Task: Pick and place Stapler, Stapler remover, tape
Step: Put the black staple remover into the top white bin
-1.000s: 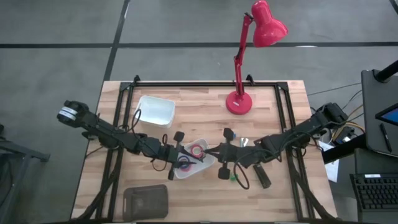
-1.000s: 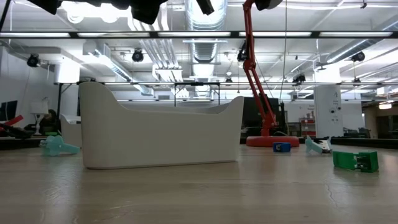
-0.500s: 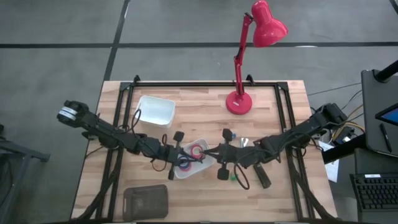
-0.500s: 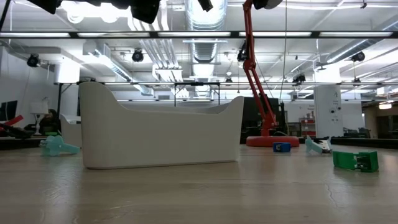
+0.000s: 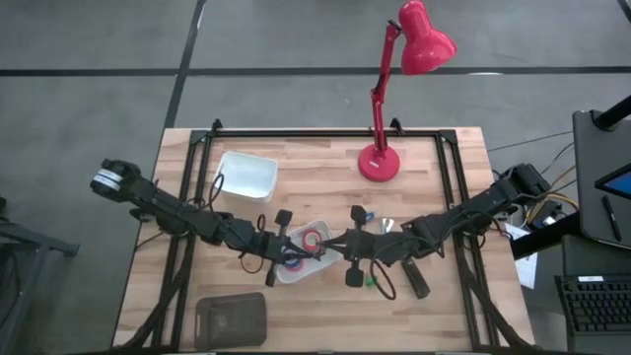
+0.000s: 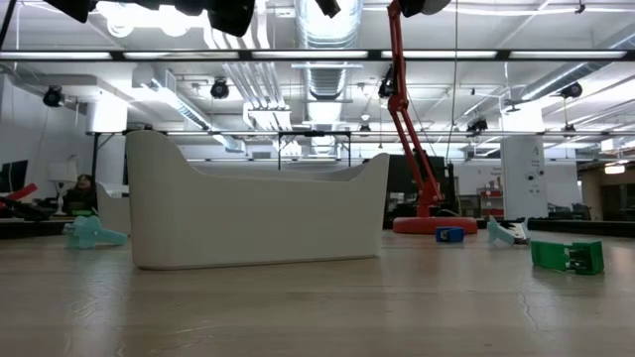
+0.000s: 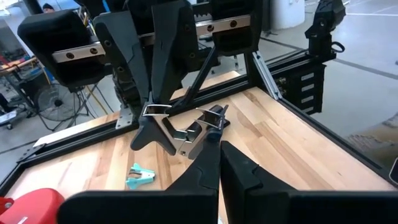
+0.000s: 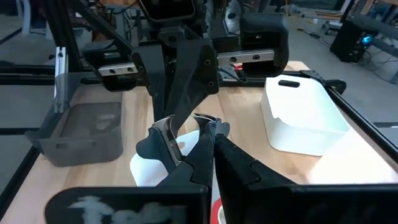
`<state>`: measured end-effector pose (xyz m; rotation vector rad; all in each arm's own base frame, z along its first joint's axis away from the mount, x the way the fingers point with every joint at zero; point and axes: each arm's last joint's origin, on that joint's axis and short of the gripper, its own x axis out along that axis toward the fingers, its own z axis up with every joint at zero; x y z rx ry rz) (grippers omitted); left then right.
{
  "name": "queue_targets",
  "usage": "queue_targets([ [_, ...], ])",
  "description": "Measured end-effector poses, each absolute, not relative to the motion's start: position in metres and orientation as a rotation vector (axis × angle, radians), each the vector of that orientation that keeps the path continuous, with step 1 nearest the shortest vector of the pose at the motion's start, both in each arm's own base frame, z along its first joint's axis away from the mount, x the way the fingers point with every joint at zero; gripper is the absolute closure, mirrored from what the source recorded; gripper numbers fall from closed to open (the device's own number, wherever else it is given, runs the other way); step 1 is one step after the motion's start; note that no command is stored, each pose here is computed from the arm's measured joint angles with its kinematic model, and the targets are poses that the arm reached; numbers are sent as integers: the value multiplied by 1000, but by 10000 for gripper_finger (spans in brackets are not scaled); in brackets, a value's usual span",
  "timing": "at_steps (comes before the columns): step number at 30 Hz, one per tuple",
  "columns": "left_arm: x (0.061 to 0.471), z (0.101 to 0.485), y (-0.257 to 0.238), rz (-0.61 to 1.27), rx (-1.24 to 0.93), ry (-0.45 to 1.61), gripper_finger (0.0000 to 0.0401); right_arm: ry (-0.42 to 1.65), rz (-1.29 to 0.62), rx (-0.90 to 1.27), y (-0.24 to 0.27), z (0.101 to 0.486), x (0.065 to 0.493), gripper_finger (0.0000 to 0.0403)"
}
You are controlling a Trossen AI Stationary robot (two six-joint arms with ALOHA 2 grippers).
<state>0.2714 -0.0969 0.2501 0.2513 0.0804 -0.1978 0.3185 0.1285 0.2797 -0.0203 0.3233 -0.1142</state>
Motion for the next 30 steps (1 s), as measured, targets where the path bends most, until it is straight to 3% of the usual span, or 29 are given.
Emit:
queue_targets([
  [6, 271, 250, -97, -198, 257, 86, 400, 331, -89, -14, 130, 279, 318, 377],
  [19, 270, 250, -97, -214, 258, 94, 401, 330, -78, -12, 134, 279, 316, 222],
  [30, 270, 245, -94, -139, 283, 149, 401, 310, -74, -29, 132, 289, 311, 164],
])
